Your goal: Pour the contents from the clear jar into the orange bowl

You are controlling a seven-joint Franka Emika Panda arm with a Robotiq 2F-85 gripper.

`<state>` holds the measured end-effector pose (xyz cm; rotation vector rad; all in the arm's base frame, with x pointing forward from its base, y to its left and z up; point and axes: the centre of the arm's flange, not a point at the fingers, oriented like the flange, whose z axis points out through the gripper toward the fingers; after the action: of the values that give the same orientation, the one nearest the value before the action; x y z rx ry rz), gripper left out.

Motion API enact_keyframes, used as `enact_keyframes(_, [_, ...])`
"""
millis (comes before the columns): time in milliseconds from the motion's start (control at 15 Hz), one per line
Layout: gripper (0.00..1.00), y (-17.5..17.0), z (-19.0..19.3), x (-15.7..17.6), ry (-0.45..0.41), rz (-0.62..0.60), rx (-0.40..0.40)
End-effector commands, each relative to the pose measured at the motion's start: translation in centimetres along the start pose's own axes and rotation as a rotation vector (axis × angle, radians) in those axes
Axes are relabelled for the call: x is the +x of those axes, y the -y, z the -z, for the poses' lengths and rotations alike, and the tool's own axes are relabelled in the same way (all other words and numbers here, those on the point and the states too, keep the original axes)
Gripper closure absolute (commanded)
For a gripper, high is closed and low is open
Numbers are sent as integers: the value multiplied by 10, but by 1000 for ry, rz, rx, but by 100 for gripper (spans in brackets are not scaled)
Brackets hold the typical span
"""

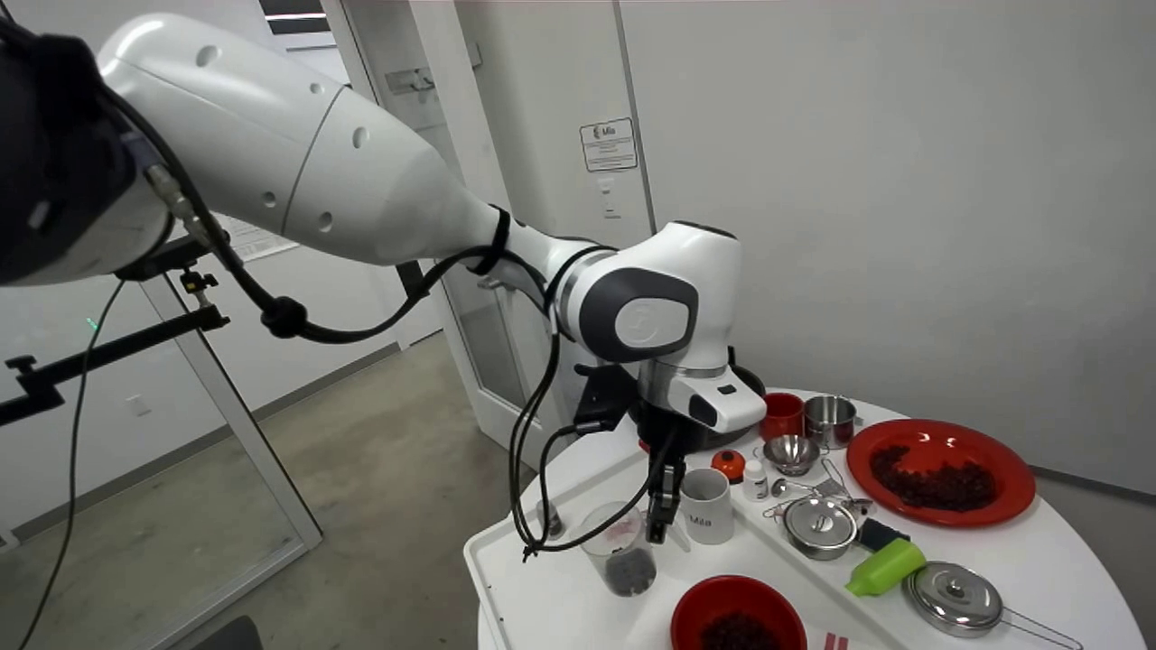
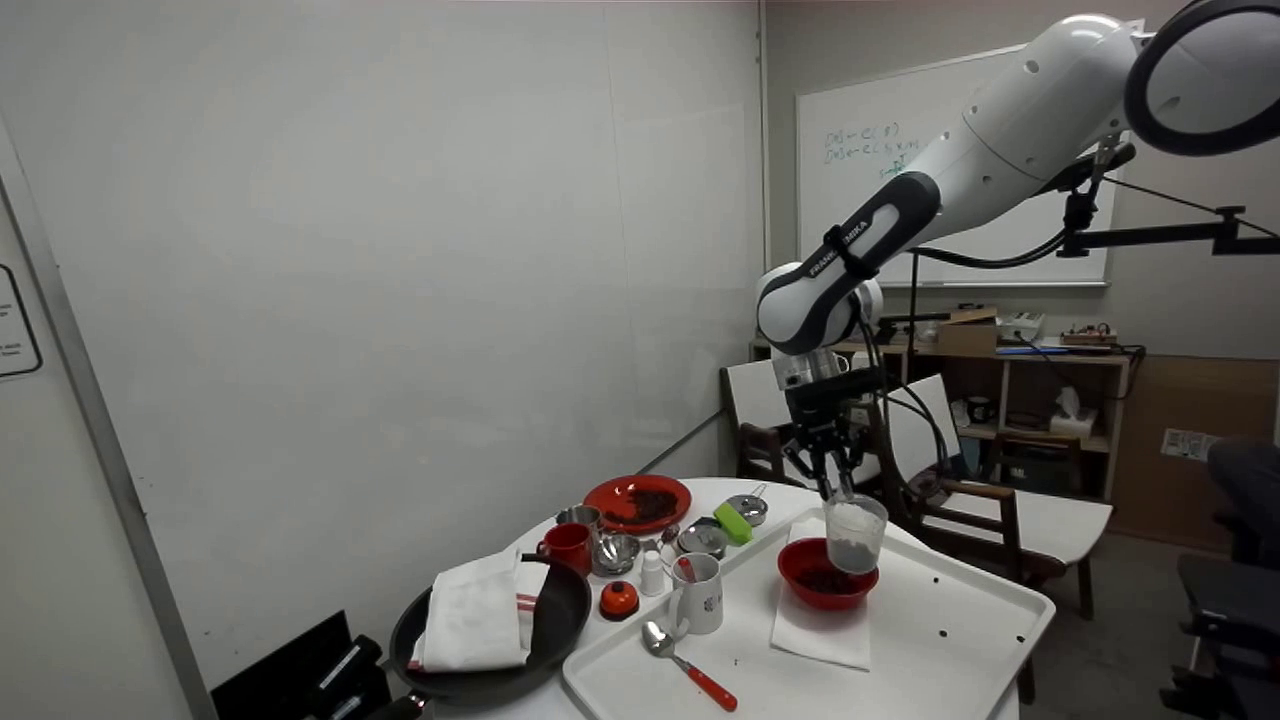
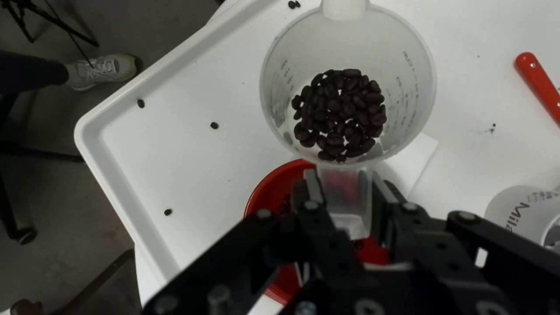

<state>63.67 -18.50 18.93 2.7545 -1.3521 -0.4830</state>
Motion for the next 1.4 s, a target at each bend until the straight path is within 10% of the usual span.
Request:
enact_keyframes(0, [88,0,1,-4,-28,-172,60])
enact_keyframes(667, [88,-97,22,62,5,-352,90])
enact_keyframes(1333, [88,-150,42,99,-184,-637,122])
